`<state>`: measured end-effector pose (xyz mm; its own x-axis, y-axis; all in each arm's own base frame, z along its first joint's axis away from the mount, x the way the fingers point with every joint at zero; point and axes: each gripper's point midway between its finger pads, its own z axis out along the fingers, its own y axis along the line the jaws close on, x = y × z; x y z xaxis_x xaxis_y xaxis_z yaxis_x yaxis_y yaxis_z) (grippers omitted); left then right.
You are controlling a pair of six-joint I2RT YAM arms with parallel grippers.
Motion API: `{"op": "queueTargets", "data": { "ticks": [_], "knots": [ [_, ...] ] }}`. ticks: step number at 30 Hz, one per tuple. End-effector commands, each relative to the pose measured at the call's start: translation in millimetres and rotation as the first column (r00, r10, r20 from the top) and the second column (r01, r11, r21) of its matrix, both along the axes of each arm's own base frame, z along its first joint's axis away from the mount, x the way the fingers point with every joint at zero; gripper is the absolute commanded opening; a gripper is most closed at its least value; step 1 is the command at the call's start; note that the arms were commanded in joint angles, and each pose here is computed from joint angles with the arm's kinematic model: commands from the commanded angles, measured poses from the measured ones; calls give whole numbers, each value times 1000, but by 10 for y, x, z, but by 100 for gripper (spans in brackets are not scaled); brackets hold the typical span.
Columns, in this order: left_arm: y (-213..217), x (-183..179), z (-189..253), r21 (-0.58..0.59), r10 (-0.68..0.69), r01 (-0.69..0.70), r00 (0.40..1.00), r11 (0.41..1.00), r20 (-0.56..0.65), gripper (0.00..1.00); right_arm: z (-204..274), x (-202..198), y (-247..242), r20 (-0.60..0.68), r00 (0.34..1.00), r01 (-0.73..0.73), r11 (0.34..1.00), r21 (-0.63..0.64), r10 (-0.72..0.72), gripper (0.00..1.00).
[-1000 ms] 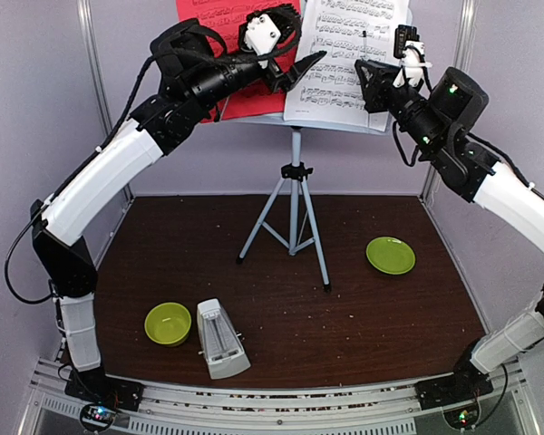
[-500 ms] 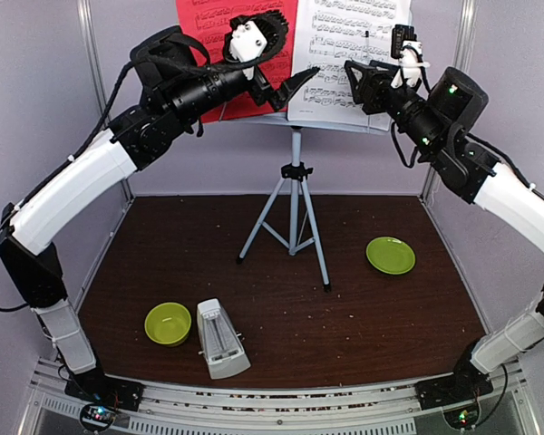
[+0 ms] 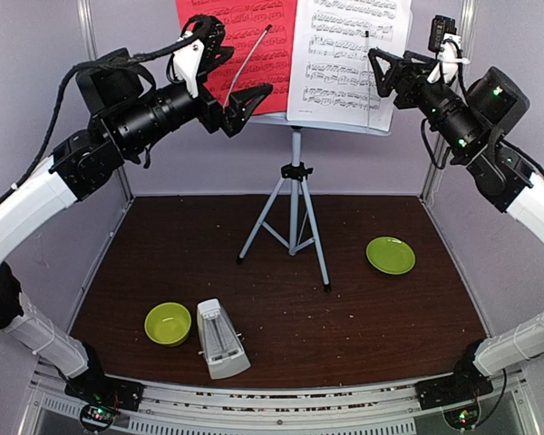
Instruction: Set up the instrument practice props
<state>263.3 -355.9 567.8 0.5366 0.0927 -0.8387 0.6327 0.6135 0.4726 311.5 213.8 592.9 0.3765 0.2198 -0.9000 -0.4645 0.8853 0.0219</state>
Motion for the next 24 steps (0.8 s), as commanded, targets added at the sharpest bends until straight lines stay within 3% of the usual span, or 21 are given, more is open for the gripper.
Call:
{"op": "queueTargets", "data": {
  "ticks": [1,7,12,24],
  "knots": [
    [247,-4,-80,-95,26,-44,984,995,-178,98,-168,-80,29,-59,997,-55,998,-19,54,85],
    [693,138,-104,-195,168,-247,922,949,-348,98,-465,-88,27,-166,982,-87,996,4,87,88],
    [952,318,-225,-130,307,-390,856,911,-417,97,-659,-166,-8,-199,972,-117,992,38,122,88],
    [1244,613,-336,-210,171,-334,817,919,-551,76,-1049,-253,-16,-247,954,-157,985,73,170,88]
  ]
}}
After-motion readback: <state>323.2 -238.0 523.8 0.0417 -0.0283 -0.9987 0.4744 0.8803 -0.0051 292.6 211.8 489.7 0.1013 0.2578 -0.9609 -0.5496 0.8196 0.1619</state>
